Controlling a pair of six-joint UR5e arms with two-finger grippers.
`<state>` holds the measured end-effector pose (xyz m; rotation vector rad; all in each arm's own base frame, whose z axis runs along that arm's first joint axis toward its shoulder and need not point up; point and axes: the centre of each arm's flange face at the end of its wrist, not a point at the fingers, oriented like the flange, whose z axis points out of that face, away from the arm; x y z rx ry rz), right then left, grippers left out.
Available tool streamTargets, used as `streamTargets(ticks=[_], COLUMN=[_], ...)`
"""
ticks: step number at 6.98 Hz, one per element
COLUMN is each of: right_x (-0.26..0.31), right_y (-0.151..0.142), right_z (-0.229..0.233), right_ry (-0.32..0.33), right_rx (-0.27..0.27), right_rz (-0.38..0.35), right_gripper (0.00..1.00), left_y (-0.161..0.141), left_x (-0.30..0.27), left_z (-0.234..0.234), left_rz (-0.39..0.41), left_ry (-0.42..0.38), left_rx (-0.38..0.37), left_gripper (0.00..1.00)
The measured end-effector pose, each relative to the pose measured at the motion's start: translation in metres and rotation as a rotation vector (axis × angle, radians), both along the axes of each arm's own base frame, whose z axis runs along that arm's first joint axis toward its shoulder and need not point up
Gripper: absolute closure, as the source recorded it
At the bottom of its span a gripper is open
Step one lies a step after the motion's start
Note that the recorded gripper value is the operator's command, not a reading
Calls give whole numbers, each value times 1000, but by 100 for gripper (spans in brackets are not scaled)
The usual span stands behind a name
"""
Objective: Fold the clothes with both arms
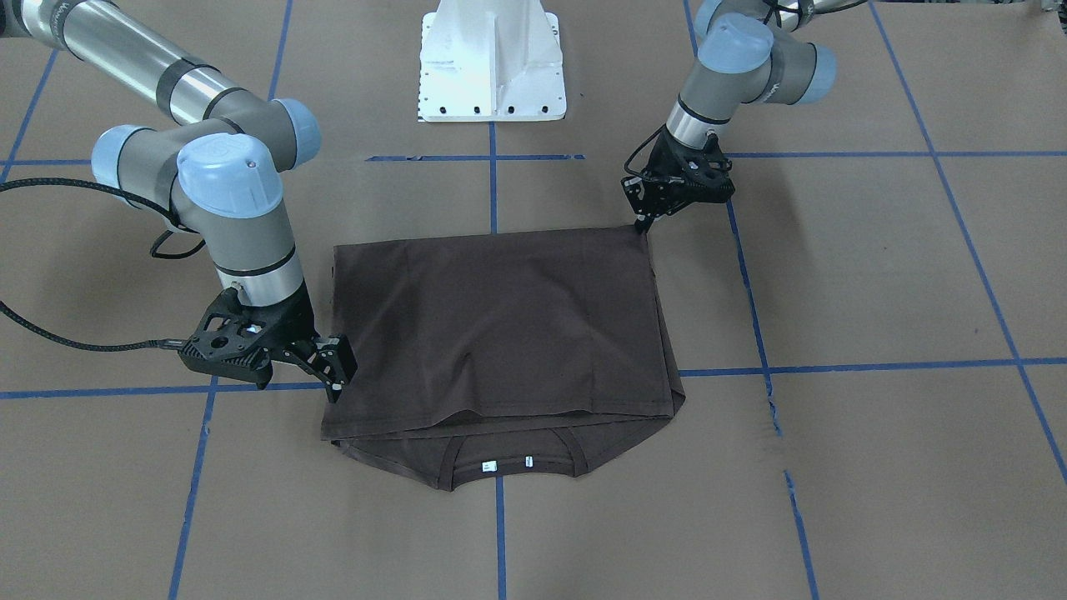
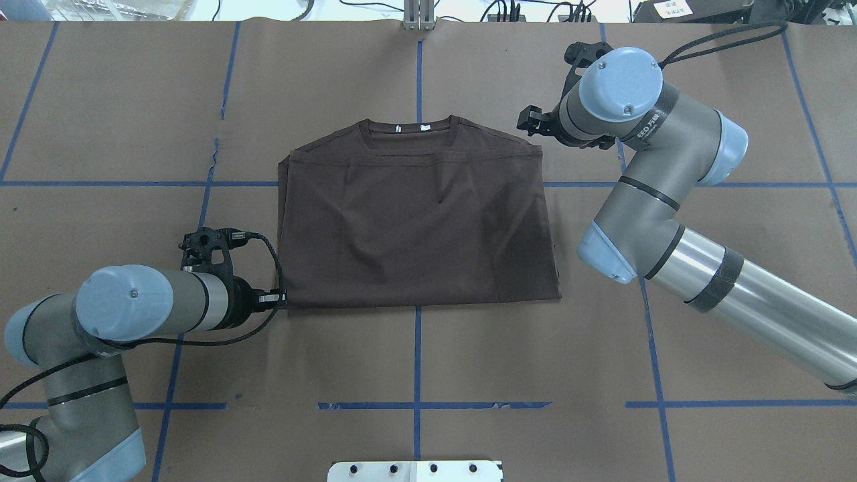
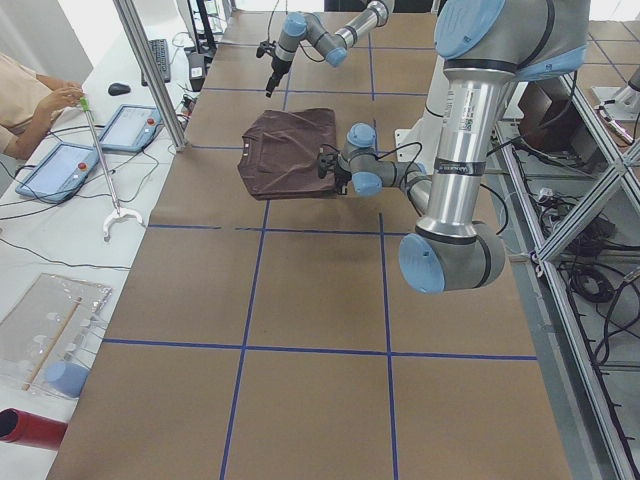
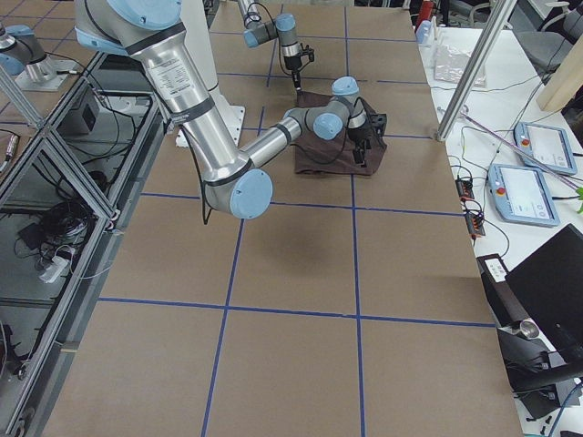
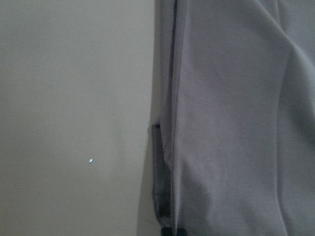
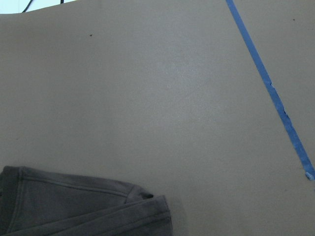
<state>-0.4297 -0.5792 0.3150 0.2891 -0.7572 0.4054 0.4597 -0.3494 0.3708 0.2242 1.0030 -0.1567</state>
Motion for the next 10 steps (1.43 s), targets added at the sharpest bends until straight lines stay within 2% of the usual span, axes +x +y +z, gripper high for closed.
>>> streamTargets(ticks=[1, 2, 4, 6, 7, 8, 10], right_x=[0, -1, 0, -1, 0, 0, -9], right_y=[0, 0, 0, 0, 0, 0, 5], right_z=[0, 0, 0, 0, 0, 0, -8], right_ry=[-1, -2, -1, 0, 0, 0, -18], right_rx=[-1, -2, -3, -3, -3, -3, -10], right_rz=[1, 3, 6, 7, 9, 9, 14], right_gripper=[0, 0, 0, 0, 0, 0, 1], left_y=[-29, -71, -181, -291, -334, -366, -387], left_x=[-17, -35, -58, -68, -65, -59, -69], left_z=[10, 27, 49, 62, 62, 53, 56], left_rz=[-14, -40, -107, -188, -240, -281, -266], left_ry=[-44, -106, -226, -291, -315, -338, -393], left_rx=[62, 115, 180, 209, 235, 250, 300], left_gripper=[100, 100, 100, 100, 100, 1, 0])
